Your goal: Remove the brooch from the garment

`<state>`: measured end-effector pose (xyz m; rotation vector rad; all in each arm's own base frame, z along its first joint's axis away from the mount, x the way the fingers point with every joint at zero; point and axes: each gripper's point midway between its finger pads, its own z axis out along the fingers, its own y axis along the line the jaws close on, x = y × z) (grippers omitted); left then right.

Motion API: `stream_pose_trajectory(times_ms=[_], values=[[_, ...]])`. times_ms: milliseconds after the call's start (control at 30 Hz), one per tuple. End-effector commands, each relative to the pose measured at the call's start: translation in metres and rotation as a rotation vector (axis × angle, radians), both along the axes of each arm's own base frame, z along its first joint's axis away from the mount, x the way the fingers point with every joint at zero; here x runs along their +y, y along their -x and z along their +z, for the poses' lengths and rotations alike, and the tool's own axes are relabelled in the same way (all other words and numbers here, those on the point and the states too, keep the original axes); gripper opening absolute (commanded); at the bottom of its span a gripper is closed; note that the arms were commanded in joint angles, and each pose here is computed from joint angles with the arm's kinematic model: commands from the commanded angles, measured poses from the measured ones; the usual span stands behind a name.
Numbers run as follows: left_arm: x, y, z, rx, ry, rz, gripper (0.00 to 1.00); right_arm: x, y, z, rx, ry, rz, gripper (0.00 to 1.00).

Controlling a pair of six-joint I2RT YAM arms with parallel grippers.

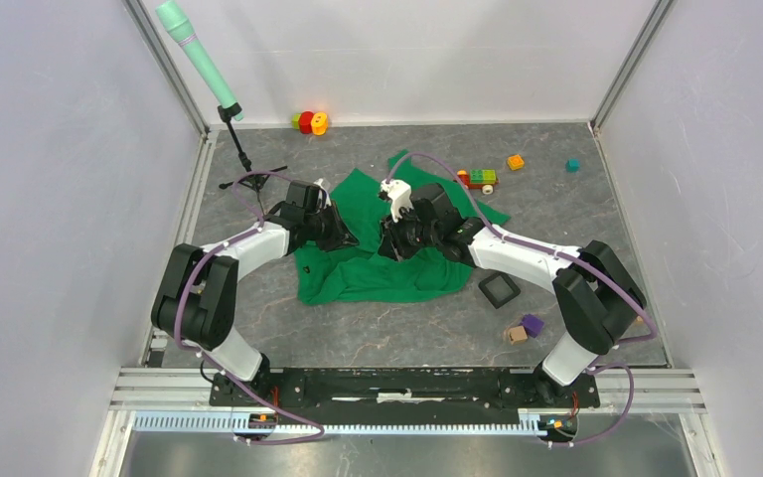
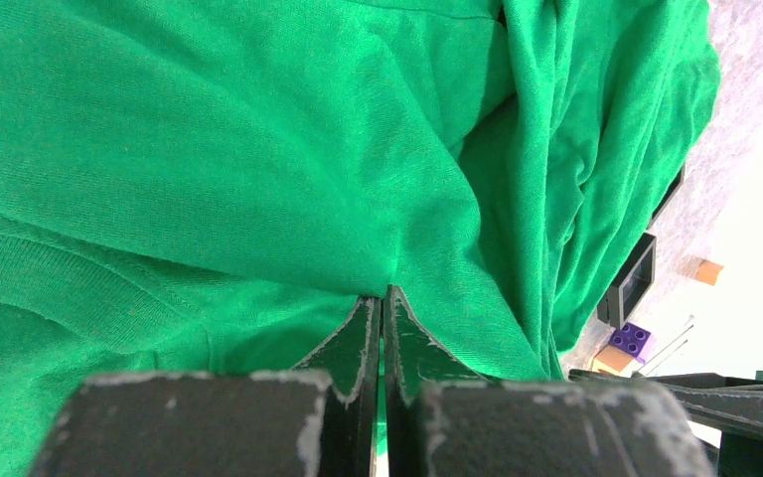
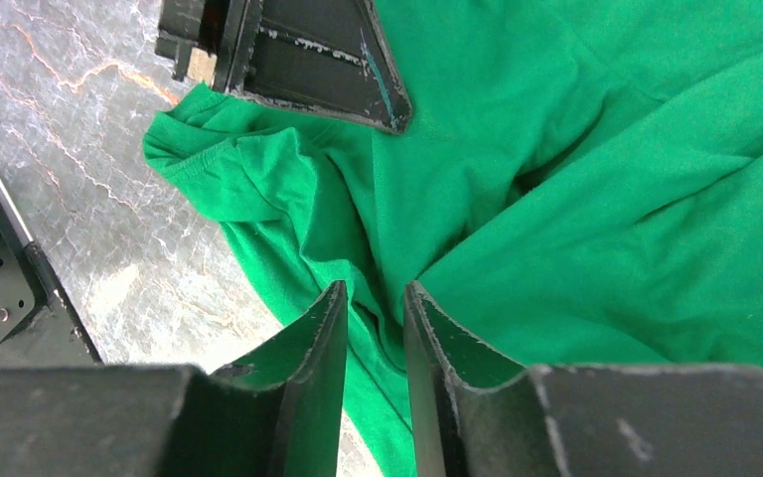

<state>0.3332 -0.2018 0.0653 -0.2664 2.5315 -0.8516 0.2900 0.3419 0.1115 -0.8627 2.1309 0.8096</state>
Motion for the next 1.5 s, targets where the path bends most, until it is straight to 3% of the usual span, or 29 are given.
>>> stream_pose_trajectory(times_ms=[0,100,167,233,500,900,1133,1300,1367,1467], values=[[-0.003,-0.013,0.020,-0.055,0.020,0.004,0.02,0.009,-0.006,0.022,-0.054,-0.069,0.007,0.31],[-0.003,-0.013,0.019,-0.054,0.019,0.002,0.02,0.010,-0.006,0.022,-0.051,-0.069,0.009,0.25],[-0.002,-0.013,0.019,-0.052,0.013,0.003,0.02,0.009,-0.005,0.021,-0.048,-0.070,0.009,0.06],[-0.001,-0.014,0.019,-0.053,0.010,0.006,0.02,0.009,-0.005,0.021,-0.048,-0.067,0.010,0.00],[0.017,-0.052,0.015,-0.049,0.010,0.072,0.02,0.005,0.021,0.030,-0.013,-0.111,0.080,0.00],[0.030,-0.153,0.010,-0.054,0.000,0.157,0.02,-0.014,0.122,0.051,0.073,-0.176,0.257,0.00],[0.034,-0.173,0.023,-0.088,-0.019,0.168,0.03,-0.002,0.170,0.030,0.165,-0.184,0.345,0.00],[0.043,-0.161,0.023,-0.089,-0.075,0.156,0.08,0.020,0.192,0.027,0.183,-0.193,0.431,0.17],[0.045,-0.153,0.024,-0.085,-0.084,0.147,0.23,0.021,0.185,0.029,0.153,-0.185,0.404,0.32],[0.047,-0.135,0.029,-0.094,-0.106,0.130,0.48,0.015,0.160,0.033,0.073,-0.127,0.311,0.43]])
